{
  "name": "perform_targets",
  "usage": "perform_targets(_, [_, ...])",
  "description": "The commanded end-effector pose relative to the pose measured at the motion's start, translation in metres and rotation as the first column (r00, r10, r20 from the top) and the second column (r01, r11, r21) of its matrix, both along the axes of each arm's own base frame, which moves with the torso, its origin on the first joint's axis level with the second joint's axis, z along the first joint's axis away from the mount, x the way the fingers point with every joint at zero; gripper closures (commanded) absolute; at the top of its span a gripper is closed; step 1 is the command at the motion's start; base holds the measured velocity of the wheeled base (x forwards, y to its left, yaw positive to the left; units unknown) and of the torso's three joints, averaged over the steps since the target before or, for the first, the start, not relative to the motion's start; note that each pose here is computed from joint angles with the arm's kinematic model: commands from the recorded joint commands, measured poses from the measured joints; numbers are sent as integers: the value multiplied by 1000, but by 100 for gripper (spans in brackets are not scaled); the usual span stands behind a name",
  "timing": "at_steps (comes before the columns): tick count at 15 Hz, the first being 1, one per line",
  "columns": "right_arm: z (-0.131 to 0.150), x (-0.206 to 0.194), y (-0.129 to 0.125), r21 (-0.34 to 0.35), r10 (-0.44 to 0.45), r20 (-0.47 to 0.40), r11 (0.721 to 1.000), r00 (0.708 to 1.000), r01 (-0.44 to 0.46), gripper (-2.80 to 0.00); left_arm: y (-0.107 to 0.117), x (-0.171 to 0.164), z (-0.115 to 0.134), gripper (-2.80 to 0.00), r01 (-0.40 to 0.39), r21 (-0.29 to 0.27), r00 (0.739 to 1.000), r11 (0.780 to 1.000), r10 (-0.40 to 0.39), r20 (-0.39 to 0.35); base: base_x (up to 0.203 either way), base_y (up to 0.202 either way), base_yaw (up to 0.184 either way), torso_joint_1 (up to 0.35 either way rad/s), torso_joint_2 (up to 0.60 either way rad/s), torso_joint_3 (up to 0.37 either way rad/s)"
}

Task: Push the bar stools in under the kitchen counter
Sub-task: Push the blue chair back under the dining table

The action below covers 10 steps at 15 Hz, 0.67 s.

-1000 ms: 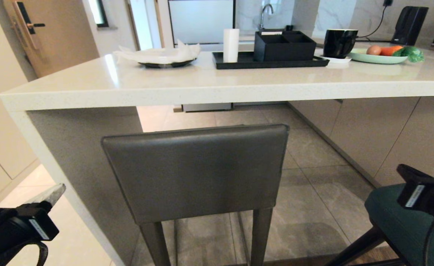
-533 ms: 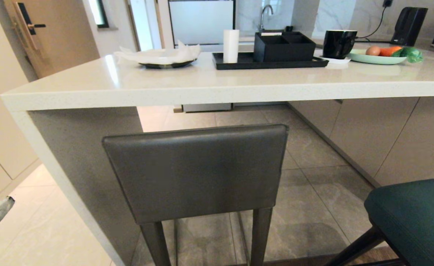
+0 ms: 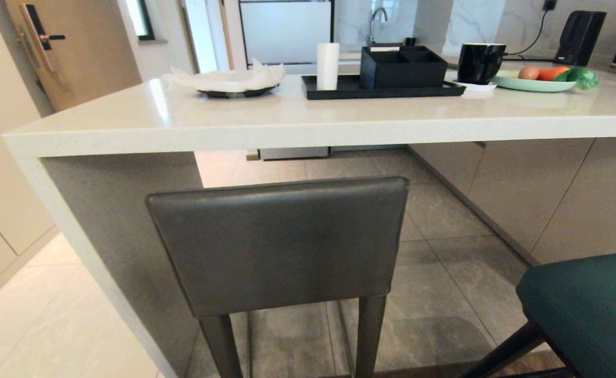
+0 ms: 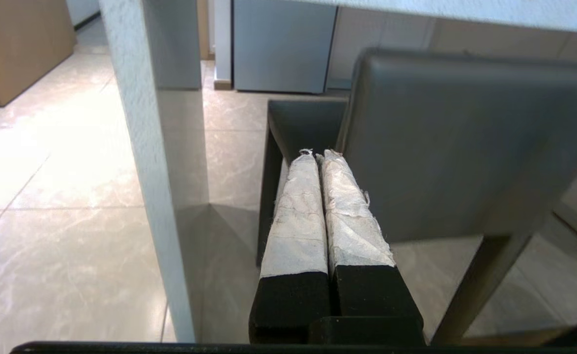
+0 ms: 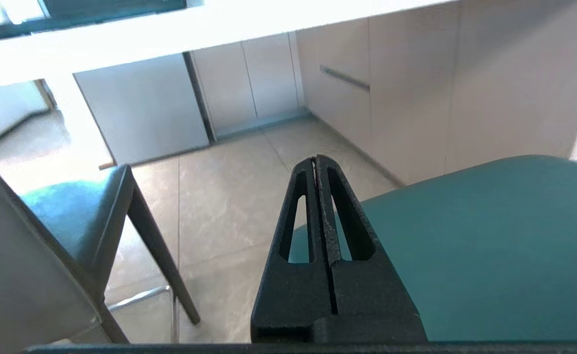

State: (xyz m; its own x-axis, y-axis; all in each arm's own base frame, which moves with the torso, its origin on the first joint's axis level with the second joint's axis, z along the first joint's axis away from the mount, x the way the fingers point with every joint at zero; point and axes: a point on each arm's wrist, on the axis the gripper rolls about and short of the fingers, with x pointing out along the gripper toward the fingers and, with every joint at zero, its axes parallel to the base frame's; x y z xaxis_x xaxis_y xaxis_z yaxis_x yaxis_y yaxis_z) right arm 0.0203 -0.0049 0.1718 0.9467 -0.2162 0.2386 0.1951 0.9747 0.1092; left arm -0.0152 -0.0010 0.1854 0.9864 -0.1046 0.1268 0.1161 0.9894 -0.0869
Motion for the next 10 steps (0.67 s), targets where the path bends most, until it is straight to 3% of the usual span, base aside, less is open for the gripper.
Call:
perform_targets(1, [-6,-29,-1,-6,-18,101,1000,995,18,0,0,-22,-6,0,-9,9,998,1000,8,67,0,0,0,0,0,0])
perform_targets(4, [-24,-56,0,-45,3,110,999,994,2,0,-1,-44,-22,0,-19,53,995,998,14,96,0,0,0,0,0,0])
perform_targets(7, [-43,-60,1,-97,7,65,995,998,-1,0,1,-45,-38,0,-116,66,993,991,114,33,0,0,0,0,0,0])
perform_targets(10, [-69,-48,2,-153,44,-43,987,998,-50,0,1,-28,-69,0,-112,133,990,985,122,-65,0,0,0,0,0,0])
